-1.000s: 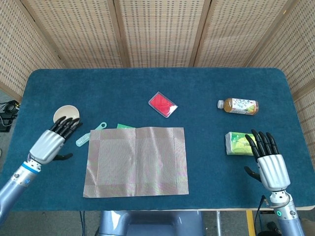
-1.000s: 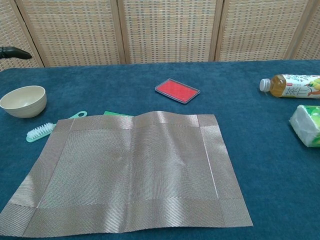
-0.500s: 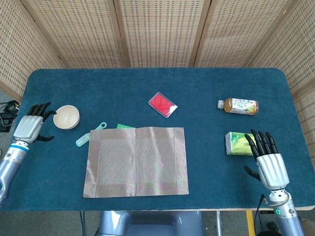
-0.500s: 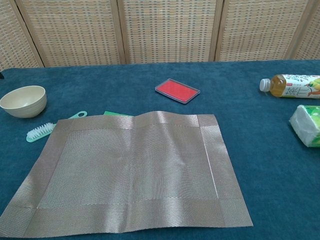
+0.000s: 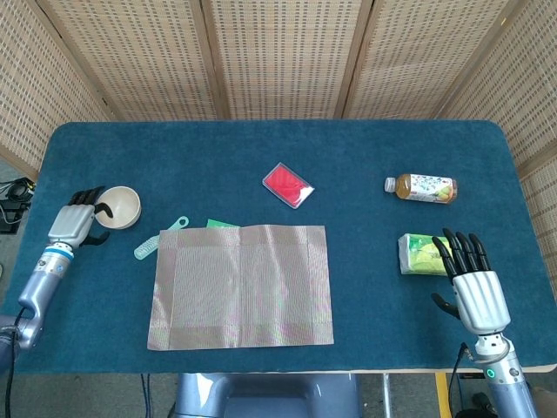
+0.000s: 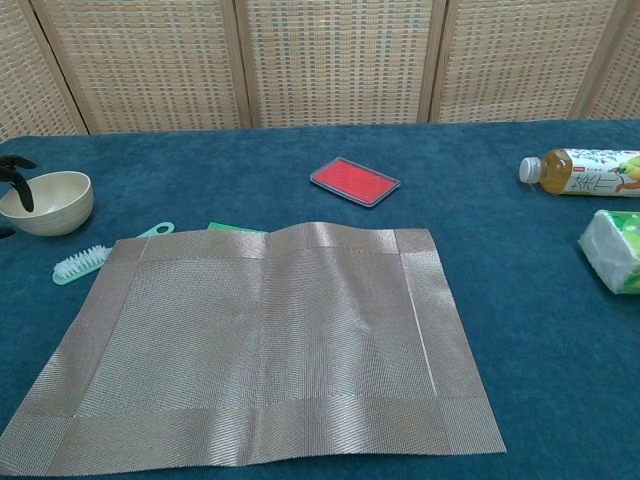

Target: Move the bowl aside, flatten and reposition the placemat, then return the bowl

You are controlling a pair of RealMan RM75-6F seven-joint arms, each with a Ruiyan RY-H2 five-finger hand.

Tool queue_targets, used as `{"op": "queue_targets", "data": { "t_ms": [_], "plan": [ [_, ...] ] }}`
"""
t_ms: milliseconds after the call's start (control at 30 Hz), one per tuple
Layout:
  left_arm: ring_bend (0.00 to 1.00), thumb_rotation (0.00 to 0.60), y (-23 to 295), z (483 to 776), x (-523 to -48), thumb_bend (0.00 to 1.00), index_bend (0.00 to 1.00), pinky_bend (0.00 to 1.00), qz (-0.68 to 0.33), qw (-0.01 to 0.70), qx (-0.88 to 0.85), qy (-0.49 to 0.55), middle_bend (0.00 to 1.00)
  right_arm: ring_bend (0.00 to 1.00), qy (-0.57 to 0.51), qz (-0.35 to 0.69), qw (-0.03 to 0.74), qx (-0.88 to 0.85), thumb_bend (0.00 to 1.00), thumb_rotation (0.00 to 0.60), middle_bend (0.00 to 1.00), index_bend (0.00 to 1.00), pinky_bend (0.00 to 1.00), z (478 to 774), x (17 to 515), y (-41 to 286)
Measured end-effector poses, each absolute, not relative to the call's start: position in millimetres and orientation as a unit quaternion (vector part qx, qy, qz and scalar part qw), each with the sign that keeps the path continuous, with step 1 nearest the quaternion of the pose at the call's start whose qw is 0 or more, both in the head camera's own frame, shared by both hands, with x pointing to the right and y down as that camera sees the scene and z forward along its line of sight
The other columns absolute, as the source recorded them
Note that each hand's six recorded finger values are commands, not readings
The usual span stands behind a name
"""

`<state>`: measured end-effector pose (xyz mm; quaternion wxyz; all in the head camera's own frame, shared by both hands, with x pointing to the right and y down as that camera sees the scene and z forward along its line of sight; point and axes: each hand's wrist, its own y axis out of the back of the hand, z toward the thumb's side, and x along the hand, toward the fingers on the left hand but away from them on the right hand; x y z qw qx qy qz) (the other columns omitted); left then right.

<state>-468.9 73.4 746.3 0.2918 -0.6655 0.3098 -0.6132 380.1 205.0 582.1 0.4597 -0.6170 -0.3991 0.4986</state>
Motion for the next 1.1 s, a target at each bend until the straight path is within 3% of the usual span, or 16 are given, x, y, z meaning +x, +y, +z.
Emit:
{"op": "queue_targets", "data": {
  "t_ms": [200,333,600,800,1100],
  "plan": [
    [0.0,0.6,65.1,755.0,-462.2,0.53,0.68,0.0,-0.62,0.288,-0.663,0.305,0.0,0.0,-0.399,0.499,0.459,-0.618,0.0,0.6,0.0,0.02,0.0,582.7,380.4,204.3],
    [0.0,0.6,60.4,756.7,-455.5,0.53,0.74,0.0,-0.616,0.287,-0.668,0.305,0.0,0.0,-0.4,0.498,0.458,-0.618,0.0,0.6,0.0,0.02,0.0,582.4,380.5,204.2],
    [0.0,0.6,48.6,733.0,-436.2,0.53,0.76,0.0,-0.559,0.33,-0.687,0.327,0.0,0.0,-0.401,0.497,0.457,-0.62,0.0,0.6,0.0,0.02,0.0,581.9,380.0,204.1],
    [0.0,0.6,50.0,698.7,-392.9,0.53,0.76,0.0,-0.469,0.382,-0.723,0.333,0.0,0.0,-0.403,0.495,0.457,-0.619,0.0,0.6,0.0,0.02,0.0,580.4,380.4,204.1],
    [0.0,0.6,102.0,661.9,-295.9,0.53,0.76,0.0,-0.358,0.421,-0.793,0.257,0.0,0.0,-0.406,0.495,0.456,-0.618,0.0,0.6,0.0,0.02,0.0,578.6,382.0,203.7]
  ]
}}
